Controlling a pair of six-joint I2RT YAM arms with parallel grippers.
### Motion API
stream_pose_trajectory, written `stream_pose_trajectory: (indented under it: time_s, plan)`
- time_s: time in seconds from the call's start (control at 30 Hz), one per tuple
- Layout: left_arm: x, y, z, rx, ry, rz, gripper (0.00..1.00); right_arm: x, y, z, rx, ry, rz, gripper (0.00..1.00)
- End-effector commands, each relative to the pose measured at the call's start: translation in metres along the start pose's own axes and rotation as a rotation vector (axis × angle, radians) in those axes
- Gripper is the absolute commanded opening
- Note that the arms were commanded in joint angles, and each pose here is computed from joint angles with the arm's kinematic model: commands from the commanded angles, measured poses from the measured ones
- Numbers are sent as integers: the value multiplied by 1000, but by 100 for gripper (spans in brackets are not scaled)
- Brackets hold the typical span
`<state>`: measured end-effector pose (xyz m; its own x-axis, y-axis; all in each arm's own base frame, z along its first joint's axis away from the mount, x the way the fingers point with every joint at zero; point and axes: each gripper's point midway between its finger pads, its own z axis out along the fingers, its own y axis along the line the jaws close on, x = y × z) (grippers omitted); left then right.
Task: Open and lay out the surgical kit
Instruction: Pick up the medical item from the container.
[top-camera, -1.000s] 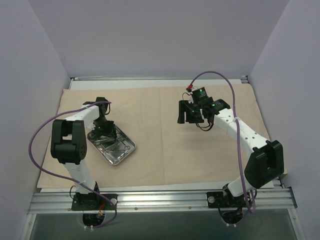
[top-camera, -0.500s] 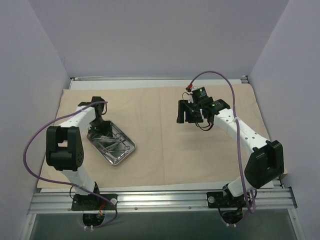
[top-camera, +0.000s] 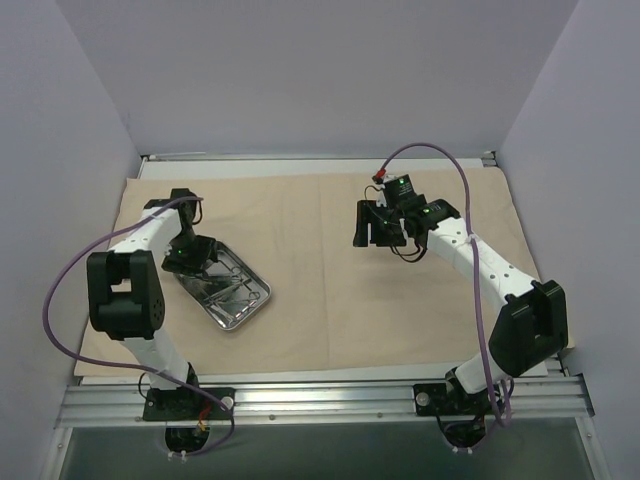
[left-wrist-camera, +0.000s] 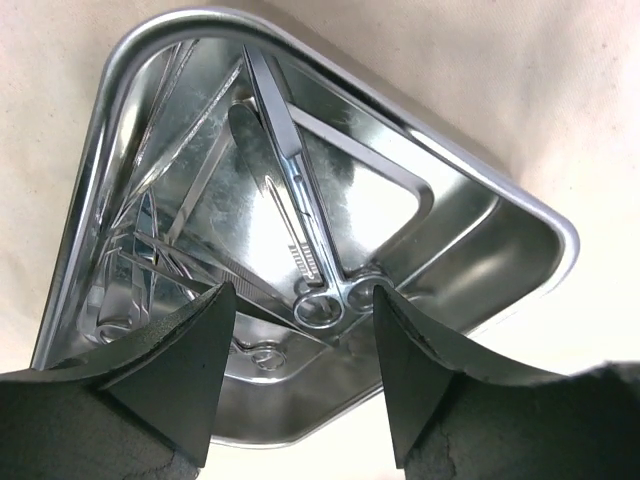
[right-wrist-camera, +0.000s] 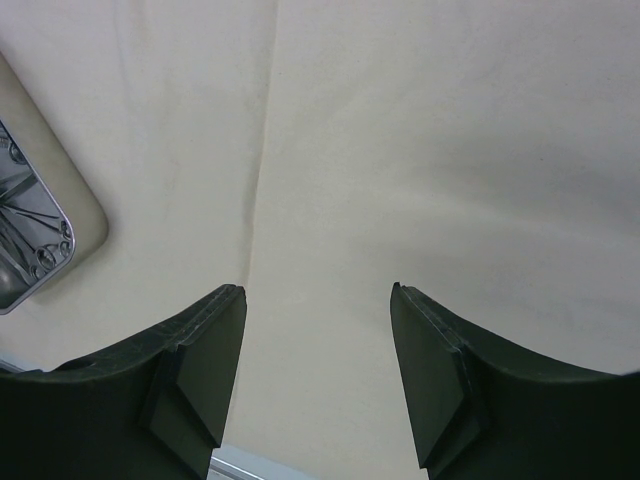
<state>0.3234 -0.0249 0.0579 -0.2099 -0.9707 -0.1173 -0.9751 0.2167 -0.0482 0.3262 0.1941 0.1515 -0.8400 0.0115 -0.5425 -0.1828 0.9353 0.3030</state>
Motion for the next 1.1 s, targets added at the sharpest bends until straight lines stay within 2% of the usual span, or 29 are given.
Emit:
stream_pose_trajectory:
  time_s: [0.0, 0.17, 0.4, 0.43, 0.5, 0.53, 0.6, 1.0, 1.07]
  plan:
    - [-7, -2, 8, -23, -16, -26, 66, -6, 2, -12, -13, -38, 4, 60]
    - [-12, -5, 24, -44, -11, -59, 65, -6, 1, -11, -7, -34, 0, 60]
    - [-14, -3, 40, -107, -30, -44, 58, -6, 0, -9, -5, -29, -6, 59]
    - [-15, -2, 40, -114, -32, -39, 51, -7, 1, -10, -5, -33, -8, 59]
    - [-14, -4, 43, -124, -34, -31, 43, -7, 1, -8, -4, -28, -9, 59]
    - [-13, -5, 43, -125, -33, -25, 33, -7, 1, -8, -4, -28, -9, 59]
    - [-12, -6, 43, -122, -24, -21, 26, -8, 1, -7, -4, -28, -12, 59]
    - [-9, -3, 12, -41, -8, 9, 3, -10, 3, -9, -12, -31, -16, 59]
    - [-9, -3, 5, -28, -3, 16, 2, -12, 5, -10, -17, -37, -15, 59]
